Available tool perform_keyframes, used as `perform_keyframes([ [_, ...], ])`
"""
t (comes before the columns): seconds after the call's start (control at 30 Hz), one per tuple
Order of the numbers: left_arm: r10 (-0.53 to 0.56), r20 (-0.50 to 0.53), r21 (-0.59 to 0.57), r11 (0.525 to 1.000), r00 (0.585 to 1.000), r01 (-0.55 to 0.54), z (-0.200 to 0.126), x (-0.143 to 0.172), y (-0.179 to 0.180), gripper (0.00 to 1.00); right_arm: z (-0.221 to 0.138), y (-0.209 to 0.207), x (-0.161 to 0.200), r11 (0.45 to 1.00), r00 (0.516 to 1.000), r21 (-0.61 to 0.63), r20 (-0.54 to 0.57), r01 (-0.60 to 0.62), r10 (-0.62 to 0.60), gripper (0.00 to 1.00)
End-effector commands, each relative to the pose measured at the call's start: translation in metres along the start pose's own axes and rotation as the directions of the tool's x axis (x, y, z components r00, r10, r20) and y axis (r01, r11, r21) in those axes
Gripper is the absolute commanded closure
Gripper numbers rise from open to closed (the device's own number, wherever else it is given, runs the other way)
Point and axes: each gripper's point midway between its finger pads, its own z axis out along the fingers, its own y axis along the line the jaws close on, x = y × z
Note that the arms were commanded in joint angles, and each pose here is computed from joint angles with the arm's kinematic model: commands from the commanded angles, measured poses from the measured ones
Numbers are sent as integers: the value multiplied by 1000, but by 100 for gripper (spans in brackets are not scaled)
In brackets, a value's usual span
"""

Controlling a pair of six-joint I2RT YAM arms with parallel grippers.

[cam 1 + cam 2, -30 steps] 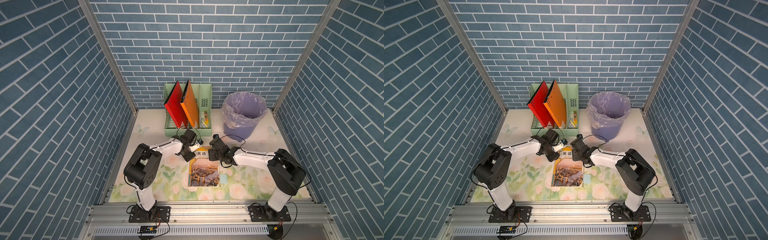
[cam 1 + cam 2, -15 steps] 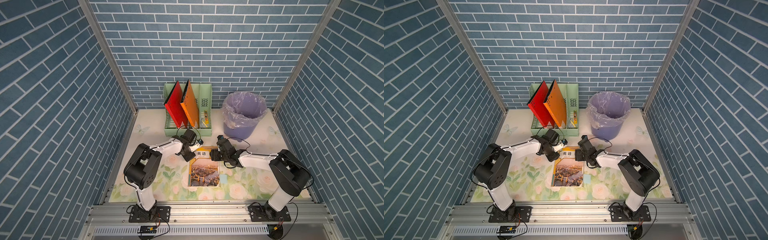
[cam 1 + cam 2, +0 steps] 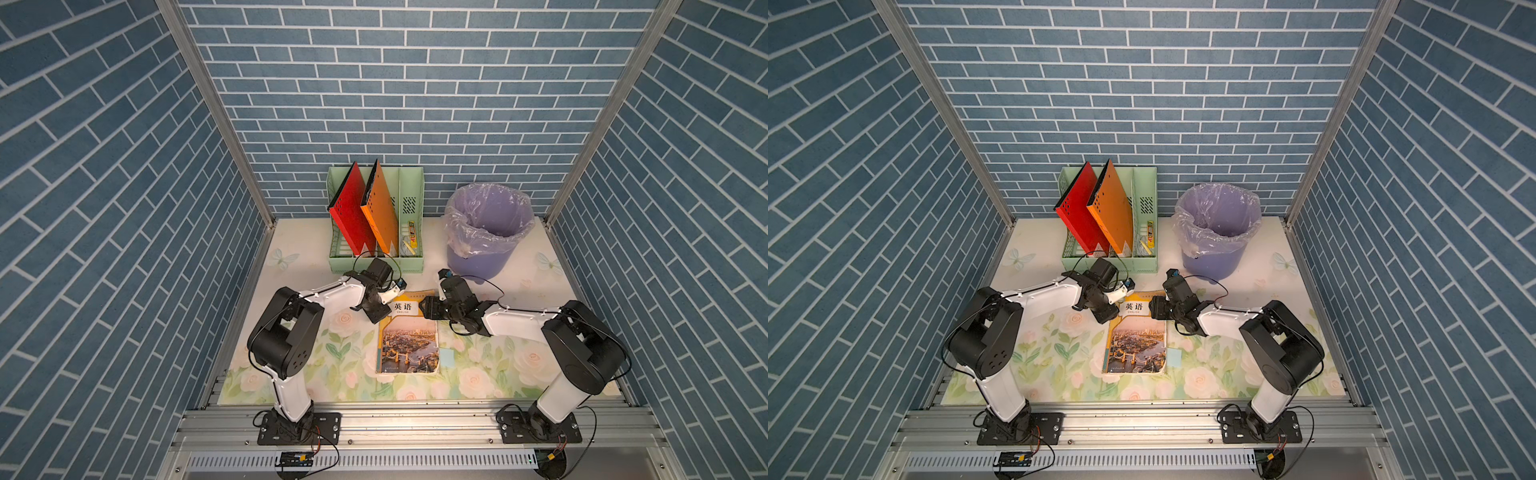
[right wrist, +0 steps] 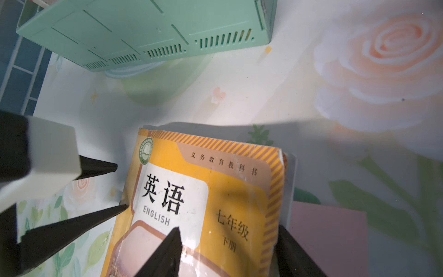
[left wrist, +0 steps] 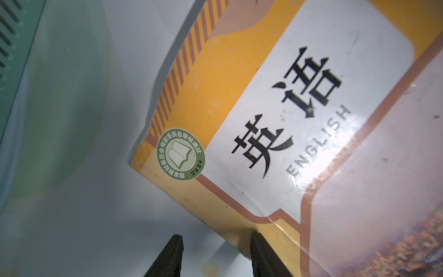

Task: Peel off the used sticky note
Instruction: Open the book at the center of the board.

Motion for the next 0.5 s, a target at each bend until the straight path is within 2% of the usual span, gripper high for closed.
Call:
perform_keyframes([
  [0.0, 9, -77, -3, 1000, 997, -9, 14, 19, -3, 49, 5, 9, 4, 999, 1000, -37, -22, -2, 1, 37],
  [0.13, 11, -74, -4, 1000, 997, -12, 13, 17, -2, 49, 7, -4, 11, 1000, 999, 4, -33, -30, 30, 37],
  [0.23, 8, -74, -2, 1000, 997, -8, 13, 16, -2, 49, 7, -9, 16, 998, 998, -15, -30, -61, 61, 36],
  [0.37, 10, -75, -3, 1000, 997, -10, 13, 17, -2, 50, 5, 5, 13, 993, 998, -103, -22, -64, 62, 39],
  [0.47, 9, -72, -4, 1000, 997, -10, 12, 16, -1, 50, 0, 28, 5, 977, 998, -205, -14, -60, 59, 45],
])
